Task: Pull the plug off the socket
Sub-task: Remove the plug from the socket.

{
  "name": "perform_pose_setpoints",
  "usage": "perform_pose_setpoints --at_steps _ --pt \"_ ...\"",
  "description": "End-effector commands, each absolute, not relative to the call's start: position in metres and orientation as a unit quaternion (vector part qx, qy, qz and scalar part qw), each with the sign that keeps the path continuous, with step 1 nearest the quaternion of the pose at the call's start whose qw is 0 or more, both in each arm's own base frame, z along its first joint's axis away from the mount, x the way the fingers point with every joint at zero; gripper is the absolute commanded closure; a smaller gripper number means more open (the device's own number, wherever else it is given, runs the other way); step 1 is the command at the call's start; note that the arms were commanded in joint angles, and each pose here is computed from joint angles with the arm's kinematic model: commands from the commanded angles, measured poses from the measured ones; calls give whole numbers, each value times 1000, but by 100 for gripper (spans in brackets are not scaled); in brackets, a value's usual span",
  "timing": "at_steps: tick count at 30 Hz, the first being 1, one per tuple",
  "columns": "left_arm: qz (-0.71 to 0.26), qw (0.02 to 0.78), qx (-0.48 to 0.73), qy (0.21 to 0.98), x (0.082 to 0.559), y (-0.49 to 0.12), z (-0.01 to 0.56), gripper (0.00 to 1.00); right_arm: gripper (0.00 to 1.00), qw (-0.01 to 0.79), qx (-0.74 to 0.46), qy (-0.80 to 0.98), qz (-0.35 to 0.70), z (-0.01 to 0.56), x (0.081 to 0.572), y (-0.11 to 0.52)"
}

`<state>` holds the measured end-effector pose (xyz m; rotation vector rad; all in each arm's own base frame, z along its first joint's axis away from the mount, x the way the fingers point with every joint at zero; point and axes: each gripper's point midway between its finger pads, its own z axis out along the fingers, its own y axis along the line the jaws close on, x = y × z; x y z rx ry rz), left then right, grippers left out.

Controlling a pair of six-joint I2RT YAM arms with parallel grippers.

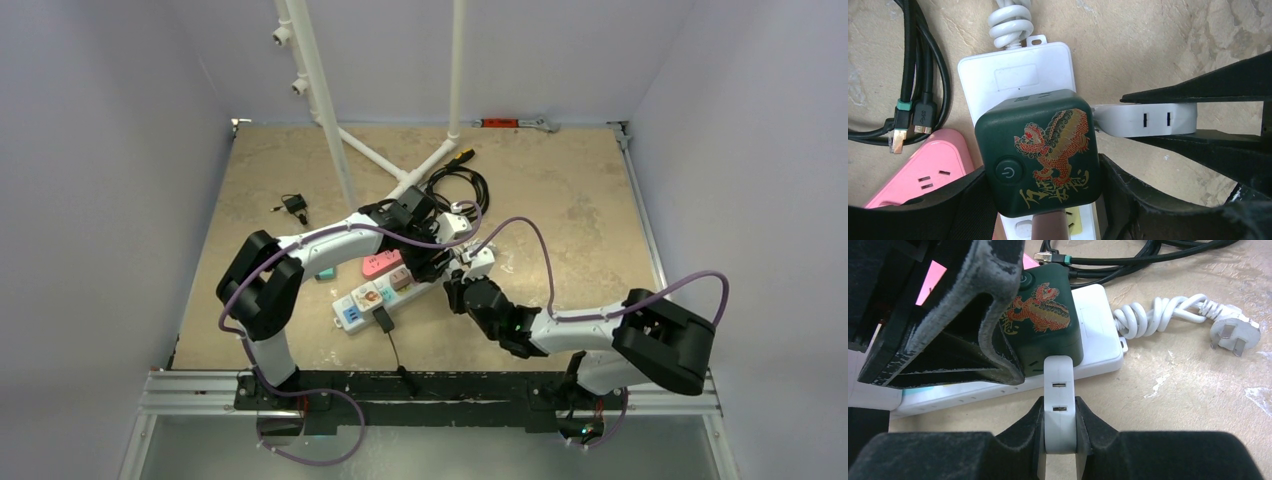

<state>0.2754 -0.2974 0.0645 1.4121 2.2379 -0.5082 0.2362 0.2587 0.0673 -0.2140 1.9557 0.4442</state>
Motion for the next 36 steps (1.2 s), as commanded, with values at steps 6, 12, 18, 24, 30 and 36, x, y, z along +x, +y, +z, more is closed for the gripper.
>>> perform_pose_setpoints --at_steps 6,12,18,24,30,36 --pt "-106 202 473 851 296 -263 51 100 100 568 -28 813 124 80 233 271" --pt "-110 202 469 853 297 -263 52 100 100 552 -28 827 103 63 222 283" --pt "-110 202 471 851 297 -262 52 100 100 546 -33 826 136 68 217 293" --pt "-115 200 482 845 294 -262 52 100 100 557 -61 810 172 81 224 288" --pt "-98 200 486 845 295 -255 50 100 100 572 -55 794 197 93 249 261" --pt "-106 199 489 843 292 -256 51 100 100 584 -54 787 192 100 261 251"
